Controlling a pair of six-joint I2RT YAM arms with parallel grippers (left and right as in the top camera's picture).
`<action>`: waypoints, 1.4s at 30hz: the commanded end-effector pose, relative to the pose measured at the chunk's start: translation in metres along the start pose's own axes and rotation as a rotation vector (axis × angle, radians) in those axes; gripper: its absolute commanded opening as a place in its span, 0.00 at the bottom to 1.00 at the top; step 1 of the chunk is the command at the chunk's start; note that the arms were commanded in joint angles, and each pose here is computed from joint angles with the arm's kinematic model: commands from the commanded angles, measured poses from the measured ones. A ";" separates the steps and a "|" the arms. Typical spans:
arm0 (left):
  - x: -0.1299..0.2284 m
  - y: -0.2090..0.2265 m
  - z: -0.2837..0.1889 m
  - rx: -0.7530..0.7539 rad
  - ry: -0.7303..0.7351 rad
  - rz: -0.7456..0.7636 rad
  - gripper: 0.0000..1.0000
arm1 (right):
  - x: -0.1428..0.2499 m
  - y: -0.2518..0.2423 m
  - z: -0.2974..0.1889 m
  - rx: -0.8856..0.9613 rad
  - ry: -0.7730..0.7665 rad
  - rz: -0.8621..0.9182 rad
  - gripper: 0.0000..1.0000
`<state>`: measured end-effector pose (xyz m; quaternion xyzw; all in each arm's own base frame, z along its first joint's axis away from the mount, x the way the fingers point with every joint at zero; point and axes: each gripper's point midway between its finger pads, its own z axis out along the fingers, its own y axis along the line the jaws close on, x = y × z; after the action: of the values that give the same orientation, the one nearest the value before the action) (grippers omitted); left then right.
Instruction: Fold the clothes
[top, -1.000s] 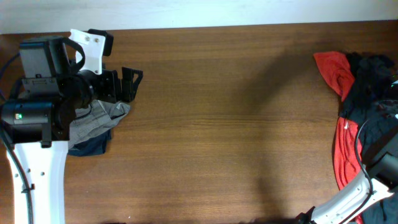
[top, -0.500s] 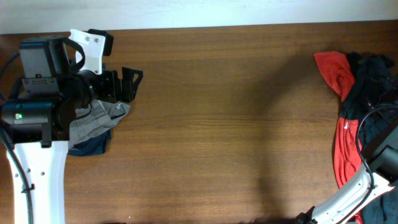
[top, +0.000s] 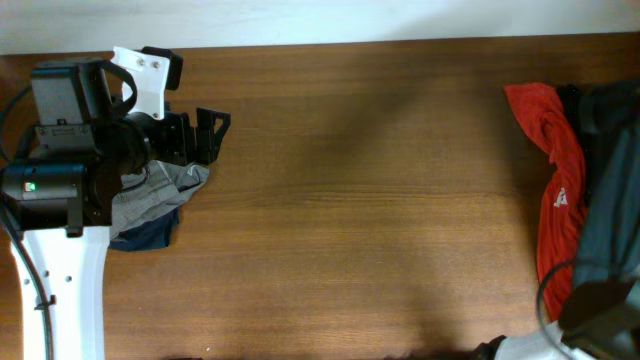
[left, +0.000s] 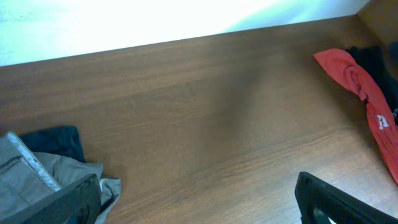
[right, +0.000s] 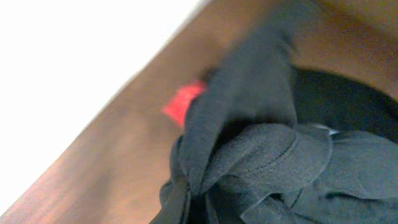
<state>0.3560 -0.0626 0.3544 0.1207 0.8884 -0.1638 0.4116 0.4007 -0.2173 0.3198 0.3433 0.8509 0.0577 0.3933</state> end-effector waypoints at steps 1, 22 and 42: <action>-0.005 -0.004 -0.002 0.017 -0.014 0.006 0.99 | 0.014 0.062 -0.013 -0.174 0.017 -0.146 0.08; -0.001 0.014 -0.029 -0.155 -0.026 0.015 0.99 | 0.242 0.282 -0.048 -0.534 0.366 -0.778 0.45; 0.102 -0.009 0.163 0.011 0.525 0.100 0.79 | 0.207 0.156 0.017 -0.141 0.552 -0.466 0.81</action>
<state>0.3902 -0.1148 0.2068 0.1664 0.9571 -0.1346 0.1954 0.4038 0.0336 0.2455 0.0711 0.9724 0.1156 0.1898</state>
